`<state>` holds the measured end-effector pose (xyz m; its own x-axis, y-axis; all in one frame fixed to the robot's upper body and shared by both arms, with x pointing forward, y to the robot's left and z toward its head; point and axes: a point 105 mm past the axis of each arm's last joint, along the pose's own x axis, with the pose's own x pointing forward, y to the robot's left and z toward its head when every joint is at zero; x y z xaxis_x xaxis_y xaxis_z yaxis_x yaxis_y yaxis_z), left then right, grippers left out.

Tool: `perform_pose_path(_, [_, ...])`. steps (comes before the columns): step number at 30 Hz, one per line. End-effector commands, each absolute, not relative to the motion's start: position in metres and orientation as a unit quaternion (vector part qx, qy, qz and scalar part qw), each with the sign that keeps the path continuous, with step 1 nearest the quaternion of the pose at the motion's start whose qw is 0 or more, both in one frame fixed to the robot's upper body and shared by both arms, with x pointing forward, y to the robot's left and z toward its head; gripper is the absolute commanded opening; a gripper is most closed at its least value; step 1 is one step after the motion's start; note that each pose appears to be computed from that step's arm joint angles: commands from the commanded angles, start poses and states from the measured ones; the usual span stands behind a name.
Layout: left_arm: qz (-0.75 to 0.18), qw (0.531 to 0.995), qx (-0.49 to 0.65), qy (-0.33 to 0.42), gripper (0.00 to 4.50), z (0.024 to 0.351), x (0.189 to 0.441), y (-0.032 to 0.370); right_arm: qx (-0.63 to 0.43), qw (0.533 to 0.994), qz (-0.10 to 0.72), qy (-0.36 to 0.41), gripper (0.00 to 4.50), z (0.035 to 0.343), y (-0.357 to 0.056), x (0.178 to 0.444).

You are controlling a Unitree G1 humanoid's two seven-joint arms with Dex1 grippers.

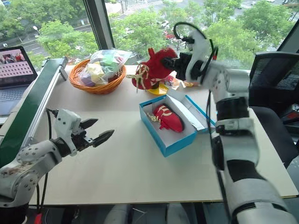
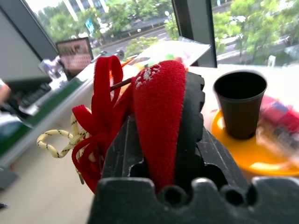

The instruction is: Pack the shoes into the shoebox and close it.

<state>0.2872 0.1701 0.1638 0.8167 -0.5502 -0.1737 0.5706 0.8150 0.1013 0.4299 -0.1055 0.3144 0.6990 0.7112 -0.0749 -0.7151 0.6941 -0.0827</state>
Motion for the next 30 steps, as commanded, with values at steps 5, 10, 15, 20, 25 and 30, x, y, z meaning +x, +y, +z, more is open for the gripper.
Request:
perform_pose_path(5, [-0.318,0.943,0.082,0.059,4.5,0.157,0.279,0.148,-0.273,0.852,0.444,0.053,0.57,0.325,-0.122,0.419])
perform_pose_path(10, [-0.314,0.945,0.072,0.062,4.5,0.149,0.277,0.144,-0.349,0.795,0.477,0.139,0.57,0.292,-0.14,0.415])
perform_pose_path(15, [-0.308,0.947,0.066,0.064,4.5,0.145,0.276,0.144,-0.35,0.757,0.519,0.189,0.57,0.27,-0.145,0.408])
perform_pose_path(20, [-0.297,0.951,0.06,0.068,4.5,0.141,0.272,0.148,-0.359,0.741,0.524,0.217,0.57,0.255,-0.154,0.406])
perform_pose_path(25, [-0.293,0.952,0.055,0.067,4.5,0.14,0.271,0.147,-0.359,0.735,0.534,0.214,0.57,0.261,-0.154,0.403])
perform_pose_path(30, [-0.291,0.953,0.048,0.07,4.5,0.135,0.269,0.144,-0.35,0.744,0.536,0.195,0.57,0.279,-0.15,0.402])
